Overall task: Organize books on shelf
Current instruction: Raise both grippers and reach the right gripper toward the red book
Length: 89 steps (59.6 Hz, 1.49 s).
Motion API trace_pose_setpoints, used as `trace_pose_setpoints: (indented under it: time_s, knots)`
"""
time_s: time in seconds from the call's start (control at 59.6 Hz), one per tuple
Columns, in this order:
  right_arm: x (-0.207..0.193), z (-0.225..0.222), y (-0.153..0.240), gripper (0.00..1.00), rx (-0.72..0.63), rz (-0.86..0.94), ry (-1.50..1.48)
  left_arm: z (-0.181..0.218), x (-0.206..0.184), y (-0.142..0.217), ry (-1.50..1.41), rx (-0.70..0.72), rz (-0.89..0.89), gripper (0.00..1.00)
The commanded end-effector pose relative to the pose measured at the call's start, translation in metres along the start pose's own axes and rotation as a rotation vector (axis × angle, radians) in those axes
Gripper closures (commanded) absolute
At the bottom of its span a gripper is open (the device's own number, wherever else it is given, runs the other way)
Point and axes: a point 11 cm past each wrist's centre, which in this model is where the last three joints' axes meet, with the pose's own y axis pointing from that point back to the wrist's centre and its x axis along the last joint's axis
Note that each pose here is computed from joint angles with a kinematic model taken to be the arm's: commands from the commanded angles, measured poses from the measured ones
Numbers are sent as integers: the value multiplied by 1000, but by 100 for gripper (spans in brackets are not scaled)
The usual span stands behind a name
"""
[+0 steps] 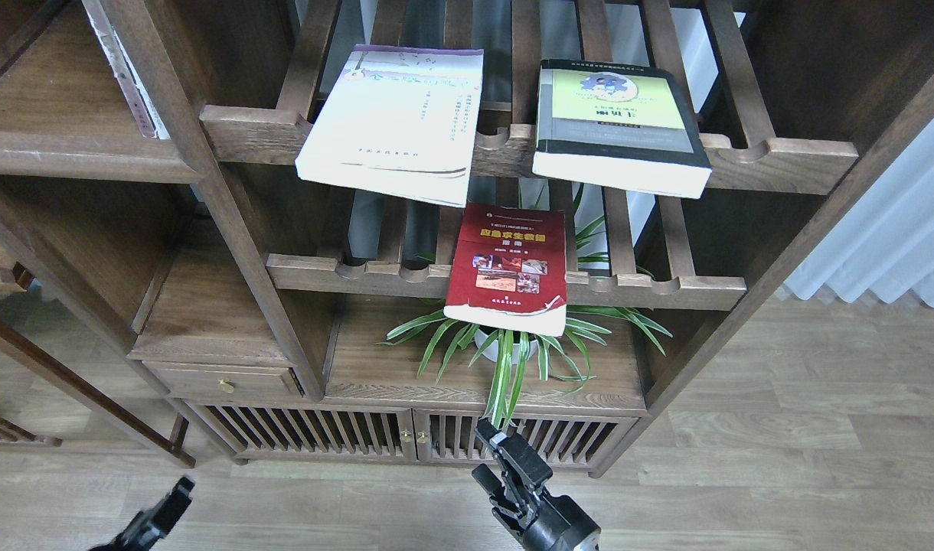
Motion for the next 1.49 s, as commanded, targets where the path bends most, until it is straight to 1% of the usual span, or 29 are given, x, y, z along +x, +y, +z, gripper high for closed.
trace_pose_setpoints:
  time_s: [0.0, 0.084, 0.268, 0.503, 0.637, 0.738, 0.805, 0.822, 0.855, 0.956, 1.057, 1.392, 1.476]
  knots:
    - [2, 1, 1, 0, -2, 6, 0, 2, -27, 6, 32, 14, -83, 0]
    - [2, 3, 0, 0, -12, 6, 4, -5, -35, 9, 51, 35, -107, 0]
    - [-3, 3, -4, 0, -43, -62, 40, -3, -36, 9, 52, 25, -108, 0]
    - [26, 6, 8, 0, -81, 35, 89, 5, -35, 8, 47, 0, -107, 0]
    - [31, 4, 9, 0, -82, 52, 97, 11, -35, 6, 47, -20, -106, 0]
    - [12, -2, -6, 0, -77, -3, 115, 19, -33, 5, 44, -43, -102, 0]
    - [-8, 1, -15, 0, -85, -69, 114, 25, -28, 6, 34, -57, -87, 0]
    - [-25, 6, -21, 0, -101, -121, 114, 29, -19, 7, 22, -66, -63, 0]
    - [-31, 7, -24, 0, -106, -138, 115, 31, -17, 6, 18, -70, -57, 0]
    - [-38, 5, -29, 0, -109, -156, 128, 34, -16, 6, 14, -79, -53, 0]
    - [-44, -3, -33, 0, -83, -171, 134, 38, -16, 5, 14, -89, -53, 0]
    - [-77, -27, -61, 0, -52, -241, 205, 41, -17, 3, 9, -96, -58, 0]
    - [-86, -41, -65, 0, -10, -258, 215, 42, -16, 3, 7, -99, -55, 0]
